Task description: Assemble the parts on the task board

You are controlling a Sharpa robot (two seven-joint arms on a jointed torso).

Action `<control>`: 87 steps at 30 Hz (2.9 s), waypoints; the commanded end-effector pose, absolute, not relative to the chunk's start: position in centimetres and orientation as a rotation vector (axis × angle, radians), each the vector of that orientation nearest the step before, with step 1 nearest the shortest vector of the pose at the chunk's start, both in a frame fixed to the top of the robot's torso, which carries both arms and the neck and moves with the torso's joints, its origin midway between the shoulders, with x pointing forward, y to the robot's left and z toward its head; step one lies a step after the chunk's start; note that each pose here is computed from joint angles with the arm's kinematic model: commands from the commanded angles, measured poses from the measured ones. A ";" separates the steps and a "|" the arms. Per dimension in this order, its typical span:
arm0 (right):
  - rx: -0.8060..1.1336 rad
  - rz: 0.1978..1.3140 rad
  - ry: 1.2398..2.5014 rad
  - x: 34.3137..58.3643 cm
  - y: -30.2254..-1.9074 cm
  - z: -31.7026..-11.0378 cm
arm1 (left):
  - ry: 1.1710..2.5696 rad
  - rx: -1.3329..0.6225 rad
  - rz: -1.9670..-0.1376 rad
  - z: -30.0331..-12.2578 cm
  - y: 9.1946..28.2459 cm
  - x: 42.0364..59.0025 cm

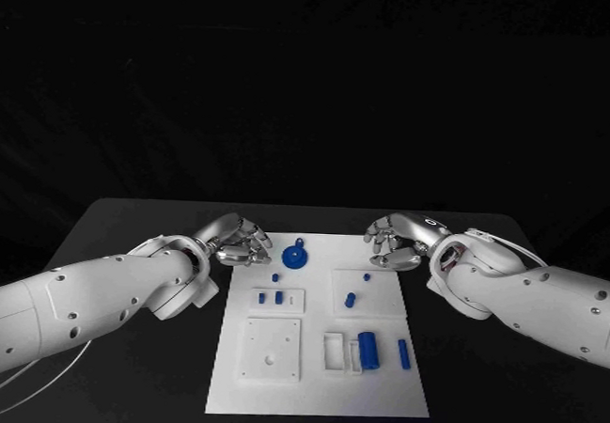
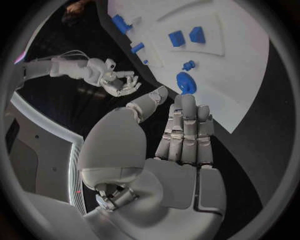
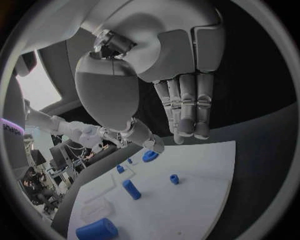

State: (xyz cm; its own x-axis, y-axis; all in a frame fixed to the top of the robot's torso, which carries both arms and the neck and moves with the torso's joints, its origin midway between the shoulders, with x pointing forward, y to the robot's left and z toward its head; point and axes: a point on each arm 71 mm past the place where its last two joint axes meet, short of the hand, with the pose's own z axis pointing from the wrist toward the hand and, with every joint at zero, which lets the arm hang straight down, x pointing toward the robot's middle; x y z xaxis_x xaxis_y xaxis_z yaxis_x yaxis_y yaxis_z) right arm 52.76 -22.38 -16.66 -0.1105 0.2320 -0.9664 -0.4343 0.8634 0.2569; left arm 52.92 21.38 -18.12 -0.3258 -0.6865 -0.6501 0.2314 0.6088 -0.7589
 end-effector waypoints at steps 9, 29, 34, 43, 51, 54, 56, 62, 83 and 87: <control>-0.403 0.415 1.635 52.1 -20.8 -19.1 | 1.601 -0.689 -1.230 -17.7 21.7 52.2; -0.426 0.353 1.620 52.3 -20.3 -20.5 | 1.599 -0.731 -1.254 -17.7 22.0 52.2; -0.426 0.365 1.630 52.2 -20.0 -21.0 | 1.602 -0.732 -1.255 -17.7 22.0 52.2; -0.428 0.369 1.634 52.1 -19.8 -21.1 | 1.604 -0.734 -1.253 -17.8 22.1 52.2; -0.428 0.378 1.638 52.1 -19.6 -21.2 | 1.607 -0.736 -1.253 -17.8 22.1 52.2; -0.429 0.379 1.639 52.1 -19.5 -21.3 | 1.605 -0.738 -1.250 -17.8 22.2 52.2; -0.429 0.378 1.640 52.1 -19.4 -21.3 | 1.606 -0.738 -1.249 -17.8 22.2 52.2; -0.436 0.370 1.643 52.0 -19.3 -21.6 | 1.605 -0.738 -1.249 -17.7 22.2 52.2; -0.430 0.346 1.560 52.0 -19.3 -21.1 | 1.597 -0.744 -1.238 -17.7 22.6 52.5; -0.417 0.356 1.537 51.9 -19.3 -20.9 | 1.596 -0.744 -1.238 -17.7 22.7 52.5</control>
